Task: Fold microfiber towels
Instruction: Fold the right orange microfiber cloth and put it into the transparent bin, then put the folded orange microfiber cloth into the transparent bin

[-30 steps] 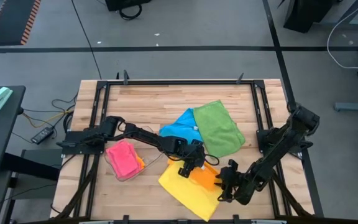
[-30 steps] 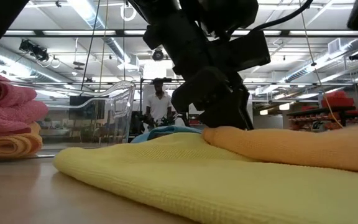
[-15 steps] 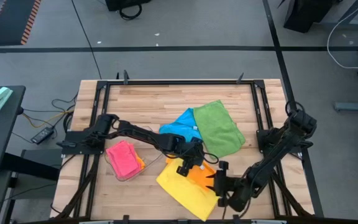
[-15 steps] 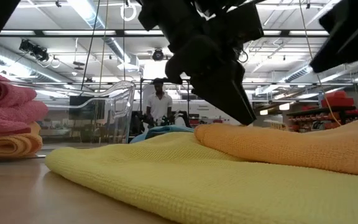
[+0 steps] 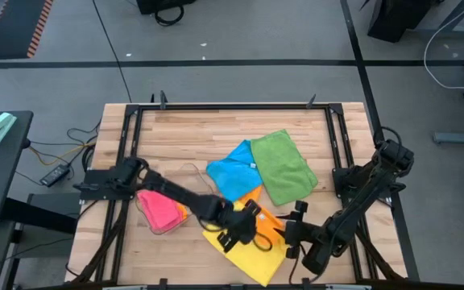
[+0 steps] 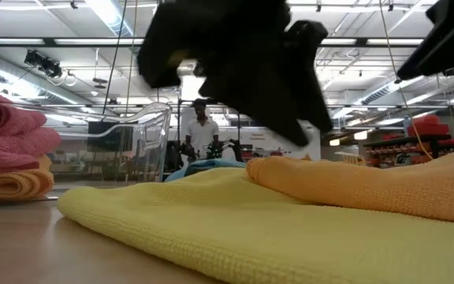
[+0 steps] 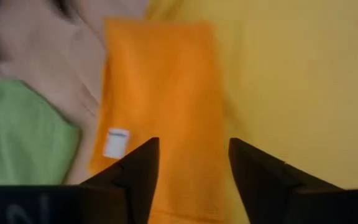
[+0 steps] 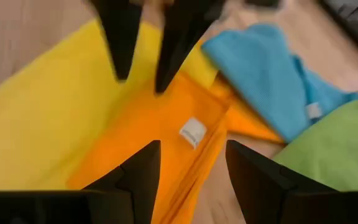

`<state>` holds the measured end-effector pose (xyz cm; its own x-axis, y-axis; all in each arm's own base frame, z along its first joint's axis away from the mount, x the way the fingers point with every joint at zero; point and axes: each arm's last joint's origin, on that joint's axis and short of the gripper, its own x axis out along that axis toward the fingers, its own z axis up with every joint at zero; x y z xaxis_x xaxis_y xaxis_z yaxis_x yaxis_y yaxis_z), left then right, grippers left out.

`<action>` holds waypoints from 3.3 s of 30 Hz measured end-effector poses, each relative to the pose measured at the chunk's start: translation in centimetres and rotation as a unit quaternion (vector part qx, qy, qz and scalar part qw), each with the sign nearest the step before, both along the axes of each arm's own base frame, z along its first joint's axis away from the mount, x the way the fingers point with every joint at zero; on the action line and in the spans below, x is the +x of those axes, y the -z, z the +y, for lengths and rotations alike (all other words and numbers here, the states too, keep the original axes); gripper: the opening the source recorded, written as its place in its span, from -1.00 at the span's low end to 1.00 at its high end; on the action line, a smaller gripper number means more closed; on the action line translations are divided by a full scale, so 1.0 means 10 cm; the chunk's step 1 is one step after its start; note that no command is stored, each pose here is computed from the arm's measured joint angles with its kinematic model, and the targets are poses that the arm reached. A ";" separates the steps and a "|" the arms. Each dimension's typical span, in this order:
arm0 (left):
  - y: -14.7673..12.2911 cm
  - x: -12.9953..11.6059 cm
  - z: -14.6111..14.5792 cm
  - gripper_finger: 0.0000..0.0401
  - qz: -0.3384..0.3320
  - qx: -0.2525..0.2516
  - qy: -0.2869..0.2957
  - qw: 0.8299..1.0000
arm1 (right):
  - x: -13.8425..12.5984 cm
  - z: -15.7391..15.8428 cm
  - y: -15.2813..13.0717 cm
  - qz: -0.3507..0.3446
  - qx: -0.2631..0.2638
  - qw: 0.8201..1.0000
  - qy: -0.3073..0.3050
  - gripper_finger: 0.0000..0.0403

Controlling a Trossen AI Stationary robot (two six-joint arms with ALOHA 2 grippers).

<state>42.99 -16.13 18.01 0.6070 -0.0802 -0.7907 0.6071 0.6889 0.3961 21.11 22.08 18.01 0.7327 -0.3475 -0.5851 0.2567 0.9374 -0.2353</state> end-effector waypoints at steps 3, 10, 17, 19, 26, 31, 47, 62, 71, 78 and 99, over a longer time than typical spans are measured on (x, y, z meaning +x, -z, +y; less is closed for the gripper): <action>0.13 -0.05 -0.17 0.23 -0.006 0.067 0.011 0.998 | 0.00 0.01 0.00 -0.021 -0.002 1.000 0.013 -0.05; 0.40 -0.07 -0.39 0.48 -0.046 0.237 0.003 0.970 | 0.04 -0.01 -0.01 -0.036 0.011 0.999 0.025 -0.06; 0.45 -0.02 -0.37 0.34 -0.069 0.265 -0.032 0.961 | 0.05 0.00 -0.02 -0.042 0.020 0.999 0.026 -0.06; 0.45 -0.01 -0.35 0.26 -0.073 0.268 -0.039 0.960 | 0.06 0.01 -0.02 -0.044 0.024 0.998 0.026 -0.06; 0.45 0.01 -0.32 -0.14 -0.072 0.265 -0.046 0.960 | 0.07 0.02 -0.02 -0.044 0.025 0.998 0.020 -0.06; 0.46 0.01 -0.31 -0.59 -0.065 0.236 -0.044 0.969 | 0.09 0.06 -0.02 -0.039 0.053 0.998 0.012 -0.06; -0.09 0.15 0.07 -0.94 0.040 0.036 -0.107 0.993 | 0.56 0.23 0.15 -0.009 0.030 0.999 0.010 0.11; -0.30 0.17 0.17 -0.93 0.078 -0.022 -0.169 0.982 | 0.63 0.11 0.17 0.030 0.036 0.998 0.049 0.19; -0.30 0.18 0.29 -0.81 0.098 -0.046 -0.201 0.974 | 0.61 -0.01 0.30 0.064 0.049 0.994 0.079 -0.14; -0.31 0.16 0.22 -0.74 0.093 -0.032 -0.171 0.980 | 0.59 -0.02 0.27 0.068 0.044 0.994 0.079 -0.72; -0.49 0.27 0.01 0.32 -0.021 -0.037 -0.102 0.994 | 0.43 -0.01 -0.08 0.049 0.106 0.990 0.078 -0.92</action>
